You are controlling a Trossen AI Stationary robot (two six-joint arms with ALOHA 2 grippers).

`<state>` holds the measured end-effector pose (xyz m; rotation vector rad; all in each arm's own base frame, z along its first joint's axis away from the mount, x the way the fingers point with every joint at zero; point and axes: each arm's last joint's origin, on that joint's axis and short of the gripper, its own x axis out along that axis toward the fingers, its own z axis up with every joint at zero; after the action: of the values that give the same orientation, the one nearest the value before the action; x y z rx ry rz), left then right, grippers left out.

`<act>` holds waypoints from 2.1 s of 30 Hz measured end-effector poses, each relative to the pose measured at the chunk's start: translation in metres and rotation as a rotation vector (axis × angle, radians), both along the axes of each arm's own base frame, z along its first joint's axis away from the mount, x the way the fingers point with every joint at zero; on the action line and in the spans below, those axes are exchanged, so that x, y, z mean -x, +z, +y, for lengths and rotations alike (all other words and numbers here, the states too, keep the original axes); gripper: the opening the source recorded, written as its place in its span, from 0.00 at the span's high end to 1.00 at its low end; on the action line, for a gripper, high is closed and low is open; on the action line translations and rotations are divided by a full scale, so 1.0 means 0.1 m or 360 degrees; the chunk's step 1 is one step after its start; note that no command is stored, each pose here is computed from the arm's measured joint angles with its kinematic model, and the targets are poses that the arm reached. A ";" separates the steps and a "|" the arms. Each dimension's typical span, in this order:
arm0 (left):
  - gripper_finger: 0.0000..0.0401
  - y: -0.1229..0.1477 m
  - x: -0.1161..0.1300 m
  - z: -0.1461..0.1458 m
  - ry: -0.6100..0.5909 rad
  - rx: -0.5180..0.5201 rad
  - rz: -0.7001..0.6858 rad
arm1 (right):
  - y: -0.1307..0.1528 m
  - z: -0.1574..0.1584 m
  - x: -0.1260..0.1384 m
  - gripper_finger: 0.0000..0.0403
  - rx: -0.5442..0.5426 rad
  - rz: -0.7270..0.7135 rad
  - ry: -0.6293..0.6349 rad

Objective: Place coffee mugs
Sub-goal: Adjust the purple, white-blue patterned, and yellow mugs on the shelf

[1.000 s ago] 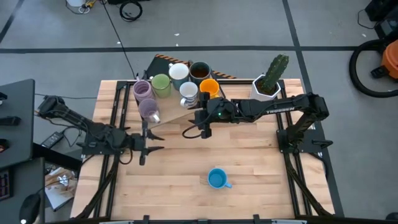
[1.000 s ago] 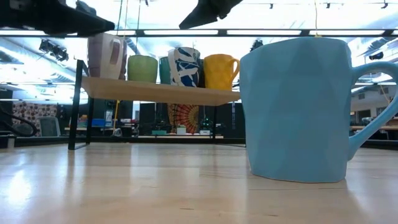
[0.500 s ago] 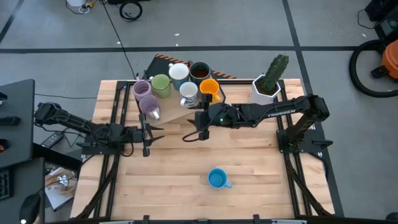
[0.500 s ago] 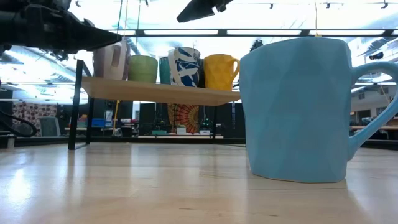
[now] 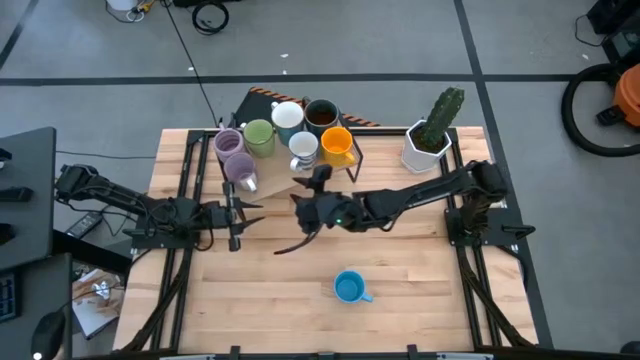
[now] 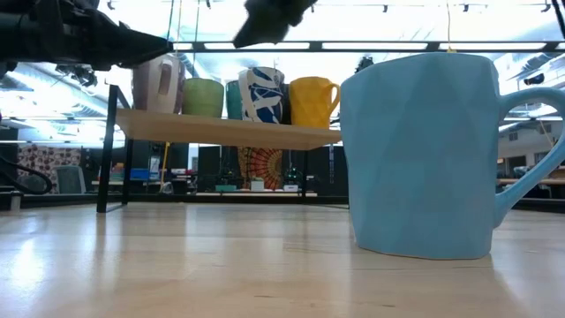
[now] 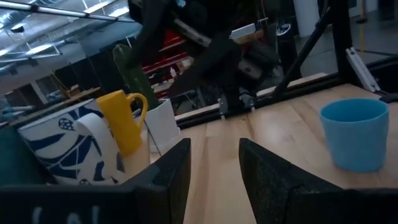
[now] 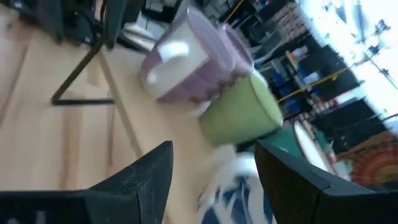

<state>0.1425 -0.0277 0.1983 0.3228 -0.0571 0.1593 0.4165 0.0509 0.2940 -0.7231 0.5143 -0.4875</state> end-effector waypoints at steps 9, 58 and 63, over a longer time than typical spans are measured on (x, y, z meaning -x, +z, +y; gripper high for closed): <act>0.65 -0.05 -0.01 -0.07 -0.0362 0.0003 0.0074 | 0.00 -0.18 -0.40 0.42 0.0252 0.0130 -0.0105; 0.65 -0.11 0.00 -0.12 -0.0685 0.0061 0.0181 | -0.19 -0.42 -0.40 0.42 0.0255 0.0170 -0.0661; 0.65 -0.11 0.00 -0.12 -0.0685 0.0061 0.0181 | -0.21 -0.42 -0.39 0.42 0.0253 0.0187 -0.0677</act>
<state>0.1421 -0.0401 0.1873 0.2741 -0.0101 -0.2844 0.4555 0.0084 0.2732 -0.7998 0.7515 -0.8938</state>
